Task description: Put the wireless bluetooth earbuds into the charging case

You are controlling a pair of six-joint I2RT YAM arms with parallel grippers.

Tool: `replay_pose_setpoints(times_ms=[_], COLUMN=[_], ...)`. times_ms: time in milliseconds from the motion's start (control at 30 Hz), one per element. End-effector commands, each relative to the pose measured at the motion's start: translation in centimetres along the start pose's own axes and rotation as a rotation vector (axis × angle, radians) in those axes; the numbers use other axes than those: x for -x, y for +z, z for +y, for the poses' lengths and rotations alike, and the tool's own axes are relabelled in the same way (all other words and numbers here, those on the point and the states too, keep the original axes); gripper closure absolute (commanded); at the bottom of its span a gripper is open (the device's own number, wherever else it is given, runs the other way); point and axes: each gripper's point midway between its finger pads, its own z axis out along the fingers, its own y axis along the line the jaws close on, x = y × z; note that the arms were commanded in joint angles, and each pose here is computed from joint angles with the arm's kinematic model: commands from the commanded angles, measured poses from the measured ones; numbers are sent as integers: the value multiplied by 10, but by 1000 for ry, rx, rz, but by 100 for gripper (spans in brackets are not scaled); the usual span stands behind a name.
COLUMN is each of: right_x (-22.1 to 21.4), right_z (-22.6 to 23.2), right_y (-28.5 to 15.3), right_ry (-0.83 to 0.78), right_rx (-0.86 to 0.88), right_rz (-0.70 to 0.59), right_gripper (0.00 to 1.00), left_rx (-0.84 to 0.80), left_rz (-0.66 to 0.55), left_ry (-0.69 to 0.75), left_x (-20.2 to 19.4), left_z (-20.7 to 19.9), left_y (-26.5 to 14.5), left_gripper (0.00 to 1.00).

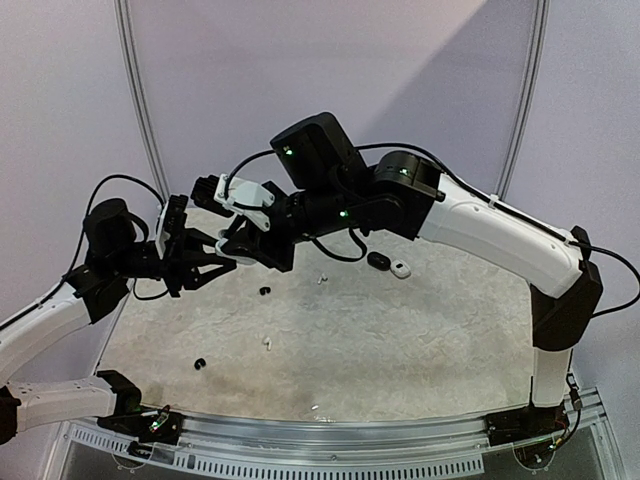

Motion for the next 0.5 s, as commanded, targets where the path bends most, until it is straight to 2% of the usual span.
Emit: replay_pose_setpoints(times_ms=[0,467], right_x=[-13,4], right_z=[0,-8], right_y=[14,7], right_ry=[7,17], right_rx=[-12,-45], right_rz=[45,-13], right_gripper=[79,73], left_rx=[-41,-36], left_rz=[-50,-54], left_ry=[26,-8], left_x=[12,9], left_z=[-12,-11], left_y=[1,1], left_gripper=[100,100])
